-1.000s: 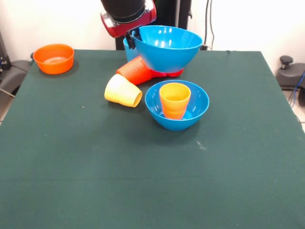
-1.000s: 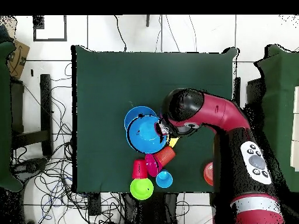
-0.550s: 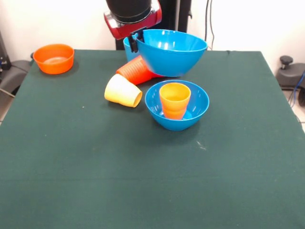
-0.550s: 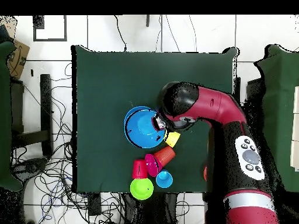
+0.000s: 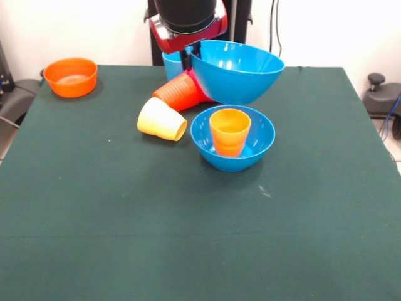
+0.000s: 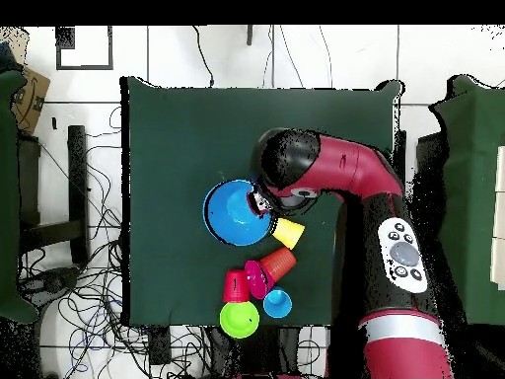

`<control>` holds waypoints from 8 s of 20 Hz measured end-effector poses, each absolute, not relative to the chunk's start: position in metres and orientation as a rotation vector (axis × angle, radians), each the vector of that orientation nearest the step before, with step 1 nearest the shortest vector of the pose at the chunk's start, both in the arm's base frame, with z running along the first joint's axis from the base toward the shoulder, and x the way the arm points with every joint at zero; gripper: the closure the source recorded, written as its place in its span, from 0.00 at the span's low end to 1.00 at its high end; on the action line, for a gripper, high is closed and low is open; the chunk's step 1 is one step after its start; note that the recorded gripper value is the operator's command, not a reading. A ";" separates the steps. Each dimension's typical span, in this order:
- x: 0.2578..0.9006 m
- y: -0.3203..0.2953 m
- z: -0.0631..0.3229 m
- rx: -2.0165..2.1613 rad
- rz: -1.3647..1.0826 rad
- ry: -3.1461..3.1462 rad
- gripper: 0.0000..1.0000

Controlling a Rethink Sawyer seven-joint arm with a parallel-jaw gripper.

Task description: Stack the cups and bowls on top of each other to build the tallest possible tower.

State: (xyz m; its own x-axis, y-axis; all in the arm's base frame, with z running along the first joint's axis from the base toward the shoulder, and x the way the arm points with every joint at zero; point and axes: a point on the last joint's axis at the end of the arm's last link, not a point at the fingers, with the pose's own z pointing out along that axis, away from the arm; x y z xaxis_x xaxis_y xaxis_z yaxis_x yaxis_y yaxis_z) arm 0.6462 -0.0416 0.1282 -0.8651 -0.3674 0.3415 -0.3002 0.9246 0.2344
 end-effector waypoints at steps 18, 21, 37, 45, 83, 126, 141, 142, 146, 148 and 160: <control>0.663 -0.057 0.138 0.416 -0.187 -2.748 1.00; 0.663 -0.057 0.138 0.416 -0.187 -2.747 1.00; 0.660 -0.053 0.128 0.412 -0.204 -2.731 1.00; 0.660 -0.053 0.128 0.412 -0.205 -2.730 1.00; 0.657 -0.039 0.083 0.447 -0.164 -2.789 1.00; 0.627 -0.022 0.079 0.464 -0.013 -2.837 1.00; 0.621 -0.017 0.080 0.354 0.018 -2.842 1.00; 0.620 -0.017 0.080 0.354 0.017 -2.841 1.00; 0.618 -0.016 0.080 0.353 0.014 -2.838 1.00; 0.618 -0.016 0.079 0.349 0.010 -2.837 1.00; 0.609 -0.012 0.076 0.319 -0.036 -2.822 1.00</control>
